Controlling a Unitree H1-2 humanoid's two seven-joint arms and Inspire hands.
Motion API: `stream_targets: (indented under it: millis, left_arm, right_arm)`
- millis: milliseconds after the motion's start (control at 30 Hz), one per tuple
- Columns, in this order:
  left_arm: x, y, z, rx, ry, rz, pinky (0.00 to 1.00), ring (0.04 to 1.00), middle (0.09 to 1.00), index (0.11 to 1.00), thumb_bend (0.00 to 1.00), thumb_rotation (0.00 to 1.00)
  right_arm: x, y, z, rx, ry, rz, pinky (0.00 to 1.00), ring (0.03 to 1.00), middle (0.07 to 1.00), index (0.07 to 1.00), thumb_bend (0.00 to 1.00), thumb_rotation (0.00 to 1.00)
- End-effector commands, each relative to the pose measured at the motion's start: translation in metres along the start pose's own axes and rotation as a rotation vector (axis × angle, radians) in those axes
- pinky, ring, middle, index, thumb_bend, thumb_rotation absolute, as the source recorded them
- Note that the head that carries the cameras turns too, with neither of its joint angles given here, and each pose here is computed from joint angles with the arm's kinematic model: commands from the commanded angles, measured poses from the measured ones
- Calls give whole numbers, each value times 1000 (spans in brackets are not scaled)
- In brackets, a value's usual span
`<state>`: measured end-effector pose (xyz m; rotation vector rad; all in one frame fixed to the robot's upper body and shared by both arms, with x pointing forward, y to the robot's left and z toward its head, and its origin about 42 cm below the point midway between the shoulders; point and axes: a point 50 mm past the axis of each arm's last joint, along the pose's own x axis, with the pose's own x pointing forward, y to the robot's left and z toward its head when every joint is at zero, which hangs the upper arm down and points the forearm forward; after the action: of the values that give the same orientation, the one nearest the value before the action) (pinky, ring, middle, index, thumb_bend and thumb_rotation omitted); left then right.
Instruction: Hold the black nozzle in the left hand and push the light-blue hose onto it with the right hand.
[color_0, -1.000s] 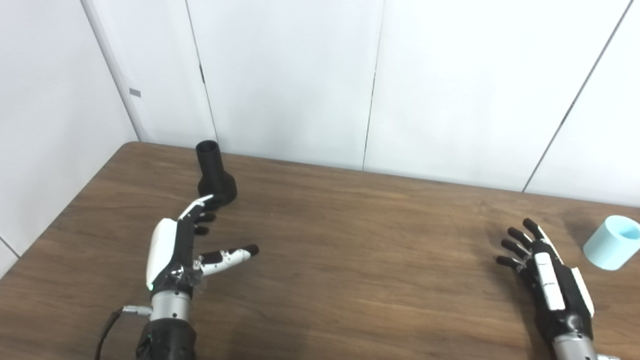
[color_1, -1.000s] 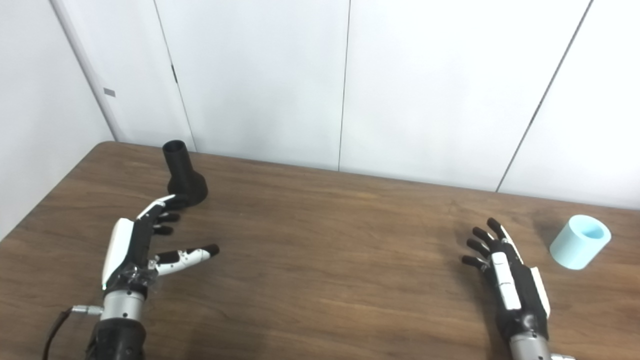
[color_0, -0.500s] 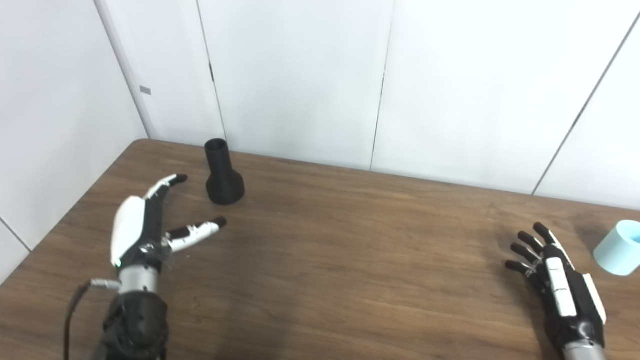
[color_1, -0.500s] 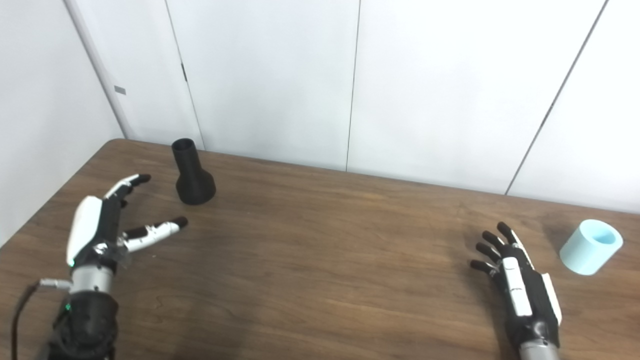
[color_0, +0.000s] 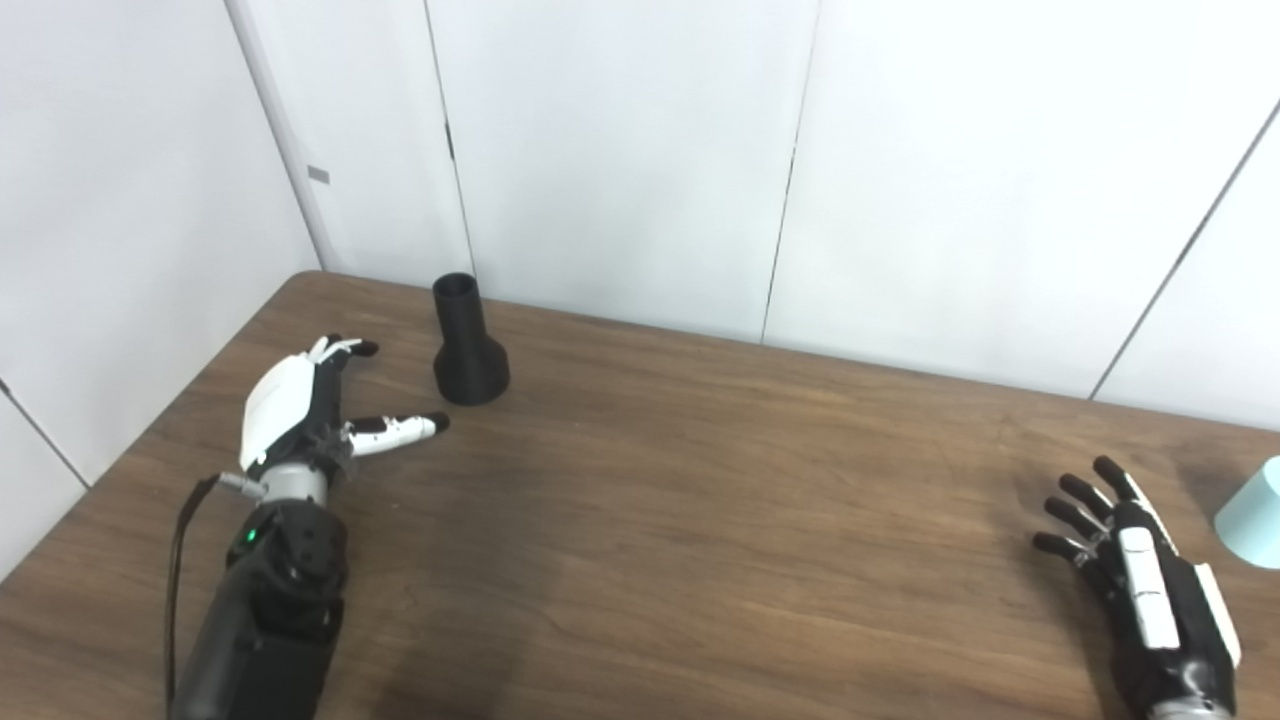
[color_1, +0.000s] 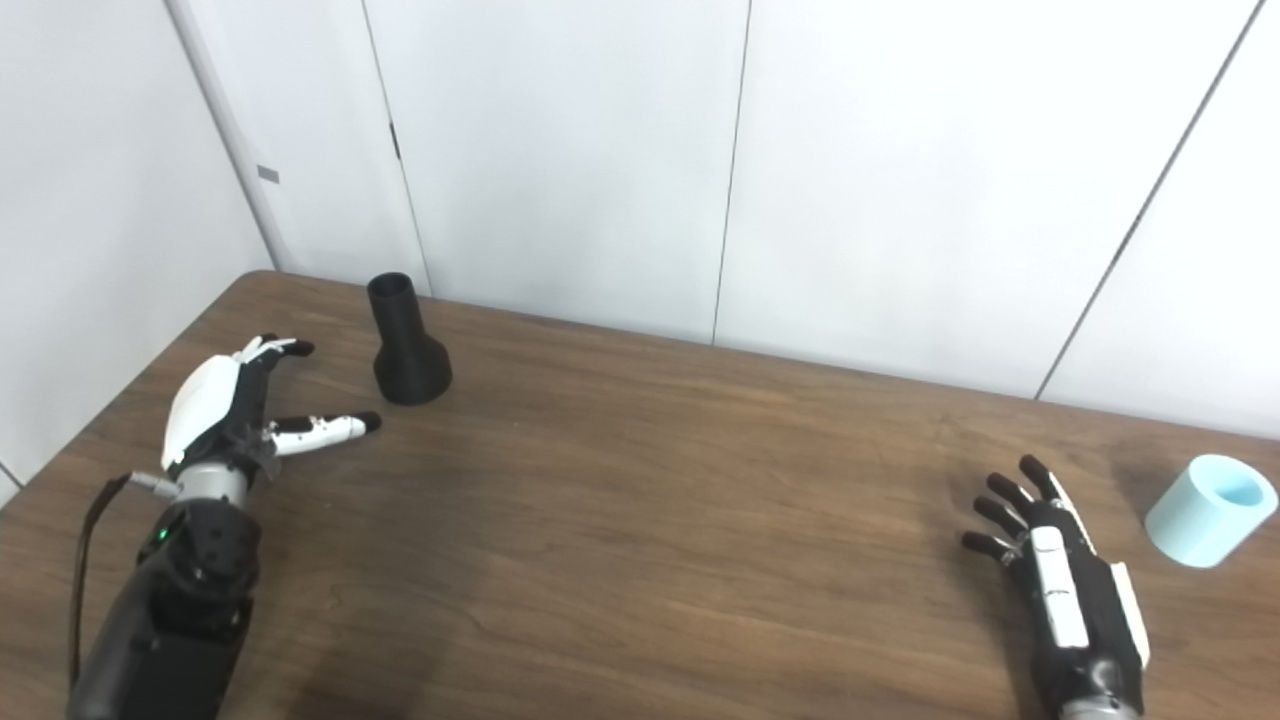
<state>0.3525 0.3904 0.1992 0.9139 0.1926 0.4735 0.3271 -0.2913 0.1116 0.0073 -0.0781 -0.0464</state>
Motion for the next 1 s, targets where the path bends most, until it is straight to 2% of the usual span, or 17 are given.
stream_targets:
  millis: [0,167,333,567,733,867,967]
  left_arm:
    - [18,19,21,1,-79,80,1000,988,979,809,961,320]
    - [40,11,27,35,-64,47,970,1000,987,811,995,369]
    - [58,1,34,24,-65,35,934,992,958,790,1000,370]
    - [66,-7,43,17,-91,-21,870,971,940,803,1000,379]
    - [71,-11,49,21,-68,-49,861,975,961,814,1000,353]
    - [76,-14,54,22,-61,-67,905,987,977,825,1000,337]
    - [78,-17,59,40,-70,-68,881,973,962,819,1000,324]
  right_arm:
    - [-21,-5,-20,15,74,-44,654,805,835,912,361,848]
    - [-24,-3,-18,17,72,-47,666,806,834,913,377,850]
    - [-25,-1,-16,9,76,-54,663,799,830,895,365,848]
    - [-25,-1,-15,2,77,-51,677,804,834,904,349,853]
    - [-25,0,-15,11,80,-51,683,798,828,901,338,842]
    - [-26,0,-15,5,82,-52,686,800,832,900,342,847]
    - [-26,0,-14,2,83,-52,690,799,829,900,351,850]
